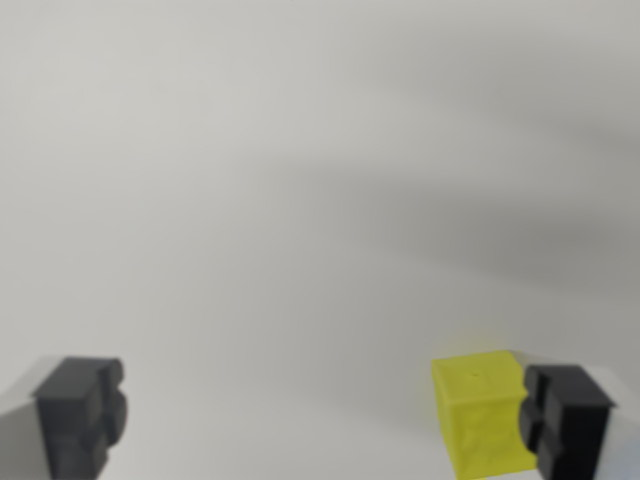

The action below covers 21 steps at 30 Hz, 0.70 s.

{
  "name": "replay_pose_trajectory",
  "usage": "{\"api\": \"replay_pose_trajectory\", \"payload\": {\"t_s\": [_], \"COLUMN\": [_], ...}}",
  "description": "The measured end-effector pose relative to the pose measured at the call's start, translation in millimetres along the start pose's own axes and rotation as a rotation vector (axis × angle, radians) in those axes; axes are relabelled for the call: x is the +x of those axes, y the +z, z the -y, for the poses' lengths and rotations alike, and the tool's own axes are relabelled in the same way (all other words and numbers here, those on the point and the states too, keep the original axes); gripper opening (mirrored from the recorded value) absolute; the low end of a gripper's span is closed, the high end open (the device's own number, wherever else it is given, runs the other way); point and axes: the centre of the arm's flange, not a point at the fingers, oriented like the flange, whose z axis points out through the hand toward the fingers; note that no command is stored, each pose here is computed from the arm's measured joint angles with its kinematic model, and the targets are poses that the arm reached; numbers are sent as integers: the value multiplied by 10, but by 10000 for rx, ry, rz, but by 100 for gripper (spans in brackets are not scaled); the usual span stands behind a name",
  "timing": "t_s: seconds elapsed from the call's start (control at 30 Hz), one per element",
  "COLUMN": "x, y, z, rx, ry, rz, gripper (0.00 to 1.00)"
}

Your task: Pick yellow cube

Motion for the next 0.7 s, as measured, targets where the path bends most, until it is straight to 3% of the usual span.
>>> {"api": "replay_pose_trajectory", "payload": {"t_s": [0.7], "x": [-62], "y": [517], "z": [-569], "rx": [-42], "ry": [-692], "rz": [65], "gripper": [100]}}
